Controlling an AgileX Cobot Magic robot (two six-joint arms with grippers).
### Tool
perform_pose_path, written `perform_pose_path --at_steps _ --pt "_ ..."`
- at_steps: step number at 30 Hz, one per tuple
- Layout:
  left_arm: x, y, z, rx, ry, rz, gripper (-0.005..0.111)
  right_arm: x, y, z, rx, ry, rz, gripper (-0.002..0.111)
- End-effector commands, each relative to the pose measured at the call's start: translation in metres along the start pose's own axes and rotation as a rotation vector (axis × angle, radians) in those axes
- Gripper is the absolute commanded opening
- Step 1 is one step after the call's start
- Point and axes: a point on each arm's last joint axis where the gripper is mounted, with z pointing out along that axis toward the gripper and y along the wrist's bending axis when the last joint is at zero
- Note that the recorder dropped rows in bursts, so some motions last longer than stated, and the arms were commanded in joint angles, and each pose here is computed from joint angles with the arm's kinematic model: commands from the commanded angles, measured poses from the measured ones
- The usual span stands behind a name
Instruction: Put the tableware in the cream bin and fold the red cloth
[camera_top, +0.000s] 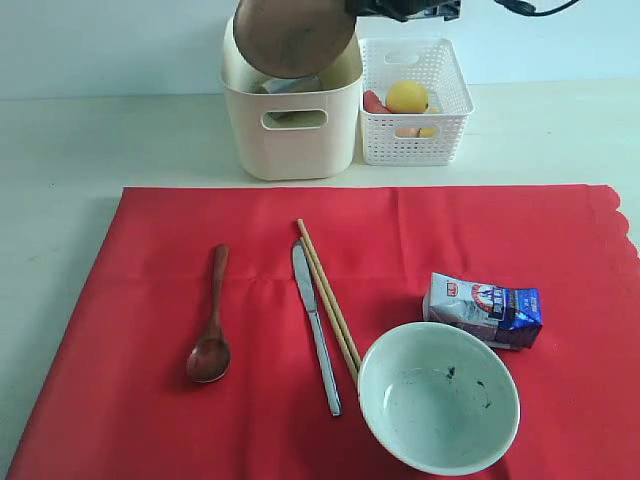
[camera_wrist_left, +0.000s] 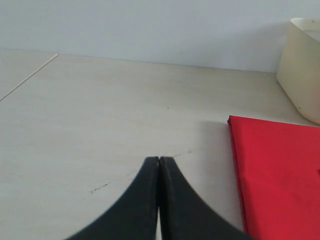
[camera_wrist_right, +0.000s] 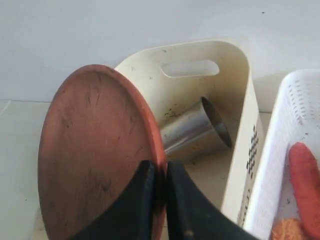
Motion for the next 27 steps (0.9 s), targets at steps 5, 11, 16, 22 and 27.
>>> perform_pose_path --at_steps 5,11,16,22,27 --pt "-0.001 0.000 -0.001 -0.003 -0.012 -0.005 0.002 0.001 -0.010 0.012 0.009 -0.048 0.072 0.000" --pt "-0.001 0.000 -0.001 -0.003 -0.012 -0.005 0.002 0.000 -0.012 0.013 0.021 -0.065 0.111 0.000" --pt "-0.001 0.000 -0.001 -0.003 -0.012 -0.005 0.002 0.000 -0.012 0.013 0.020 -0.065 0.125 0.020" --pt "-0.001 0.000 -0.001 -0.003 -0.012 -0.005 0.002 -0.003 -0.004 0.005 -0.013 -0.036 0.111 0.055" --pt "-0.001 0.000 -0.001 -0.003 -0.012 -0.005 0.002 -0.019 0.000 -0.037 0.015 0.068 -0.095 0.056"
